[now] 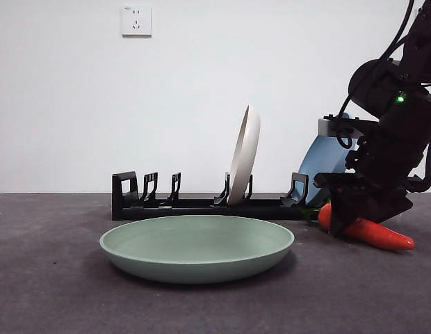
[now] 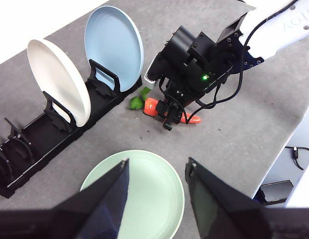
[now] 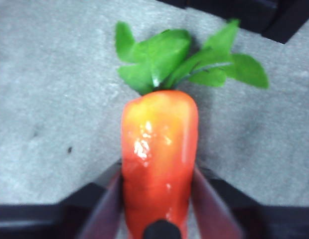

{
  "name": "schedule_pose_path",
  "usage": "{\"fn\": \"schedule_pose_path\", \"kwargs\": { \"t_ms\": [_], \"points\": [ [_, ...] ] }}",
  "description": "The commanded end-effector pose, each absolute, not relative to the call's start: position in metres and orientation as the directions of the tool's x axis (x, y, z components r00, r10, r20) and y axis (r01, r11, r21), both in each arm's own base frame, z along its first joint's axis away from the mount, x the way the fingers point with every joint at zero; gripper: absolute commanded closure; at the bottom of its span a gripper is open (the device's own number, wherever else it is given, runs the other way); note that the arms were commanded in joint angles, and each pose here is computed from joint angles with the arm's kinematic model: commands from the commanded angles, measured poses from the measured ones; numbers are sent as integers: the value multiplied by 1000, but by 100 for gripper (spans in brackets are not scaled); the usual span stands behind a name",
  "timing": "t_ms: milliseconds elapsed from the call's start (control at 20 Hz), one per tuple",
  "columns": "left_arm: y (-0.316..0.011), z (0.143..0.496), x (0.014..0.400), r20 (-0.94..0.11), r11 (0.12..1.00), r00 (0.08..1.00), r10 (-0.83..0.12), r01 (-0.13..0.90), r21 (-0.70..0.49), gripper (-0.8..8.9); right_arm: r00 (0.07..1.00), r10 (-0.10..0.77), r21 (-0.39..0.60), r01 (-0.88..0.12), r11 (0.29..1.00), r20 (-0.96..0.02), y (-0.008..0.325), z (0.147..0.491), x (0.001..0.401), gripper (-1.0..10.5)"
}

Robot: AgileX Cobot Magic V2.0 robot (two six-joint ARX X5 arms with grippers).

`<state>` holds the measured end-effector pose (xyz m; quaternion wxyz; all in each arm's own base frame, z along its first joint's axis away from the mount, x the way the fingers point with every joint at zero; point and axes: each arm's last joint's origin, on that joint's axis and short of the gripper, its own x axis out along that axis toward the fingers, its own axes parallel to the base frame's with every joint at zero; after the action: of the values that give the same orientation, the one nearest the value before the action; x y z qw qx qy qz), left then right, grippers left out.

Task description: Take the green plate from the plate rack,put the plate on the table,take the carrot from the table,put the carrot in the plate

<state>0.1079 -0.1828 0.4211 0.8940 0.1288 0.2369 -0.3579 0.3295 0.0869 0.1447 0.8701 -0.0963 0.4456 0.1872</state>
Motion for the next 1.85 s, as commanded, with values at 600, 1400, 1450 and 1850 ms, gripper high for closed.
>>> {"fn": "schedule_pose_path", "kwargs": {
  "t_ms": [600, 1400, 1450, 1850],
  "points": [
    [-183, 421, 107, -515, 711, 632, -578, 700, 60, 621, 552, 467, 132, -539, 832, -691, 140, 224, 277, 963],
    [-181, 418, 106, -546, 708, 622, -561, 703, 73, 621, 403, 489, 103, -682, 724, -774, 248, 131, 252, 957],
    [-181, 417, 106, -547, 707, 621, -561, 703, 73, 621, 401, 492, 103, -686, 721, -772, 249, 131, 251, 919],
    [-181, 418, 106, -547, 708, 622, -561, 703, 74, 621, 460, 543, 101, -690, 717, -703, 244, 170, 247, 344]
  ]
}}
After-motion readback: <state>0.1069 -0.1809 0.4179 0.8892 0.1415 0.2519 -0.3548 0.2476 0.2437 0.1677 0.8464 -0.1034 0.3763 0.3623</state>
